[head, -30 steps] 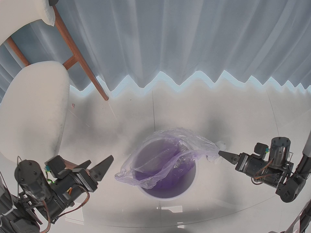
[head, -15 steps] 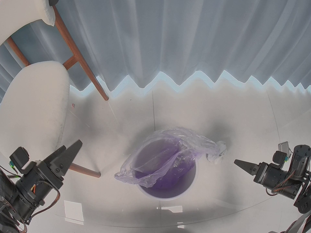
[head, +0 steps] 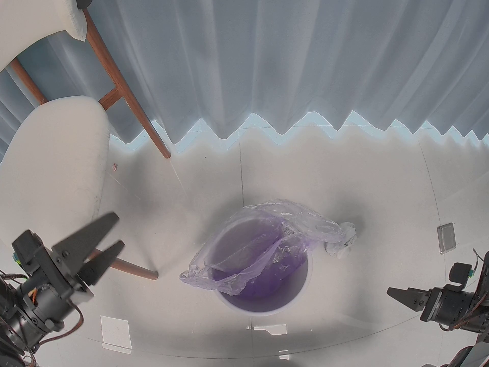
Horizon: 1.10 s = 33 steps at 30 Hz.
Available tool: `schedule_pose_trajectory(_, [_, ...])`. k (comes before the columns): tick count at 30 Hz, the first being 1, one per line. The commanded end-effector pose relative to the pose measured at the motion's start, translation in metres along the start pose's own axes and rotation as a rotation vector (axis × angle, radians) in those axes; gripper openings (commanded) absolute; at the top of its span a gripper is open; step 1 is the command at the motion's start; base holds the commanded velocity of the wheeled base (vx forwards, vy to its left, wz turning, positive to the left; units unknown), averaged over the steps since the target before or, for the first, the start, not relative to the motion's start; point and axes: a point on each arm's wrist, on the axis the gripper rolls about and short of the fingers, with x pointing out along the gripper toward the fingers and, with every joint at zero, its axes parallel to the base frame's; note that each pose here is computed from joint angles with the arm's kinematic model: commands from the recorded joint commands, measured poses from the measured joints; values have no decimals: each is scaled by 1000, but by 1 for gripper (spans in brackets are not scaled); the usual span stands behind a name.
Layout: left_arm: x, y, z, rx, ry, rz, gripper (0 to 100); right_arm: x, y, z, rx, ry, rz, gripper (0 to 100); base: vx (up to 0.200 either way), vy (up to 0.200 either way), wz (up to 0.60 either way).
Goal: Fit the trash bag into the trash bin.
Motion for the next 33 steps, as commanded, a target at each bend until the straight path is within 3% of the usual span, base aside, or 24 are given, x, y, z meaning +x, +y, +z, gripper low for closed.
schedule_pose_trajectory(1, [-12,15,-20,-73,268,18,100,-32,-2,-12,-63,-58,54,100,0,0,0])
schedule_pose_trajectory(4, [-8,17,-24,-73,313,36,100,-32,0,-9,-74,-69,60,100,0,0,0])
schedule_pose_trajectory(7, [7,7,-20,-72,320,-15,100,-32,5,-2,-77,-85,71,100,0,0,0])
schedule_pose_trajectory(9, [22,-8,-17,-68,370,-96,100,-32,4,-4,-78,-67,59,100,0,0,0])
schedule_pose_trajectory(10, [29,-10,-17,-71,389,-98,100,-32,3,-5,-78,-59,53,100,0,0,0])
schedule_pose_trajectory(14, [64,-18,-17,-111,502,60,100,-34,2,-6,-101,-62,46,100,0,0,0])
schedule_pose_trajectory(17, [76,-26,-14,-198,569,169,100,-36,3,-4,-137,-81,48,100,0,0,0])
schedule_pose_trajectory(19, [87,-31,-12,-310,593,250,100,-36,2,-4,-143,-84,44,100,0,0,0])
schedule_pose_trajectory(20, [97,-32,-15,-409,601,302,100,-36,2,-4,-145,-84,44,100,0,0,0])
schedule_pose_trajectory(22, [115,-24,-21,-518,583,383,100,-36,2,-4,-144,-82,41,100,0,0,0])
schedule_pose_trajectory(27, [128,-15,-28,-557,581,433,100,-36,2,-4,-144,-78,44,100,0,0,0])
schedule_pose_trajectory(33, [144,8,-47,-656,601,556,100,-36,1,-6,-145,-63,49,100,0,0,0])
